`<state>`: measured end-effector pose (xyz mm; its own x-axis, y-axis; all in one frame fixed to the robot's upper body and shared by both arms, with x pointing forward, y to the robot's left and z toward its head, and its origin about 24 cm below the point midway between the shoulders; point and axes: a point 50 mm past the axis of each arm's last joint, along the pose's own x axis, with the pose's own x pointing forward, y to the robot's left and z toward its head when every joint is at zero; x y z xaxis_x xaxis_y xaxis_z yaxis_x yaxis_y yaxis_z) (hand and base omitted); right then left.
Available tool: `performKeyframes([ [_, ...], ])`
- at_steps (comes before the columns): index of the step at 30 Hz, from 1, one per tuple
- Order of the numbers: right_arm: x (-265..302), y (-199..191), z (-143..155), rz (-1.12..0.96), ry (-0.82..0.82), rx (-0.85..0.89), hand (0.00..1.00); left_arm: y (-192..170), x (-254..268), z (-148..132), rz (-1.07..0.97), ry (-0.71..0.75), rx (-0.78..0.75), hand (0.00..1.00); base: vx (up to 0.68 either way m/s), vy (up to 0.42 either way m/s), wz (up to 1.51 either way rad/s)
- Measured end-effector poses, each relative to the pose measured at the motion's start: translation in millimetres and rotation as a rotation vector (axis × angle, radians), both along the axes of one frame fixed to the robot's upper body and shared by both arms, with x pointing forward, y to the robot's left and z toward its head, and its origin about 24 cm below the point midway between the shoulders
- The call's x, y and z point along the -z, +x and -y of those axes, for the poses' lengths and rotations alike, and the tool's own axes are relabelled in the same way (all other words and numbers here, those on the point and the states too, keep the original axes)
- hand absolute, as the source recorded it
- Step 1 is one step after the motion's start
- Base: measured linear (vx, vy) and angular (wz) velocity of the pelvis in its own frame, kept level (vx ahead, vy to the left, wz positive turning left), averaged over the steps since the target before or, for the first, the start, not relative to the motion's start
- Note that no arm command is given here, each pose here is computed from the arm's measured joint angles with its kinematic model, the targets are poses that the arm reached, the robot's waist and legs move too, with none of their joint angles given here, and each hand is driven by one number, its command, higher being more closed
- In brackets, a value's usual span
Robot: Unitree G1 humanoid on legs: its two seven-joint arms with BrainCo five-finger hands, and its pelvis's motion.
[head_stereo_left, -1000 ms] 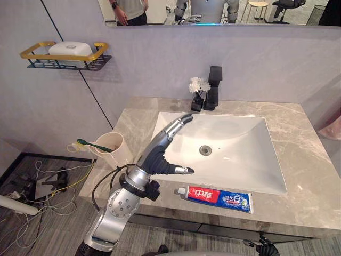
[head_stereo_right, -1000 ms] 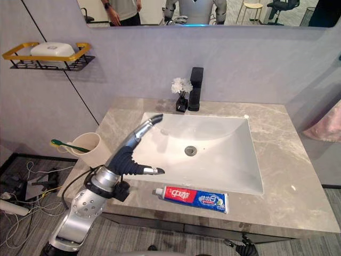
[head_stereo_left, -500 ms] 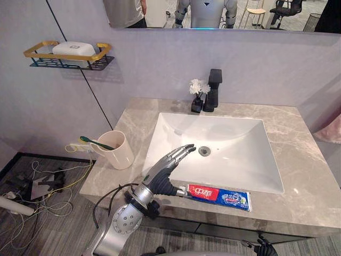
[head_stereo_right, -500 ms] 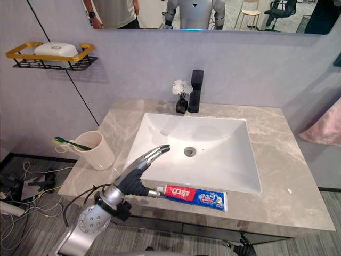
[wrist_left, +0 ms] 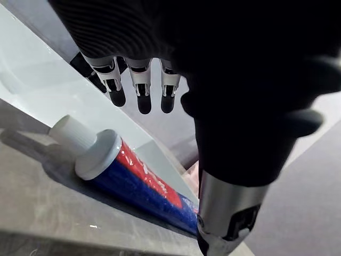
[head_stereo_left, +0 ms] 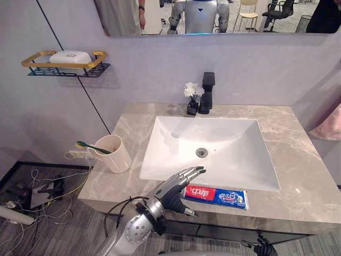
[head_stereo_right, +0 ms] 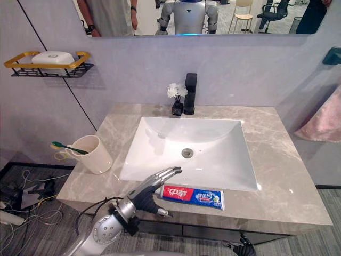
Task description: Organize washtable
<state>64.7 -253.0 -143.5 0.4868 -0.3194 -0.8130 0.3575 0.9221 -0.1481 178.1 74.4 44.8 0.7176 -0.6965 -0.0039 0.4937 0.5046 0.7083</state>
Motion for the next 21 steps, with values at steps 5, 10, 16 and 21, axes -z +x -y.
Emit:
performKeyframes([
  [5, 0.0, 0.6, -0.3, 0.001, 0.001, 0.000, 0.00, 9.3, 7.1, 1.6, -0.001, 0.049, -0.018, 0.00, 0.00, 0.000, 0.00],
  [10, -0.5, 6.2, -2.0, 0.013, 0.006, -0.003, 0.00, 16.0, 11.0, 1.6, -0.001, 0.066, -0.046, 1.00, -0.02, 0.001, -0.02],
  [16, -1.7, 11.4, -5.0, 0.028, 0.014, -0.005, 0.00, 21.5, 13.7, 3.3, 0.008, 0.088, -0.048, 1.00, -0.02, -0.003, -0.08],
  [21, -2.7, 13.8, -5.8, 0.038, 0.014, -0.007, 0.00, 27.4, 16.9, 2.6, 0.004, 0.092, -0.071, 1.00, -0.01, -0.013, -0.07],
])
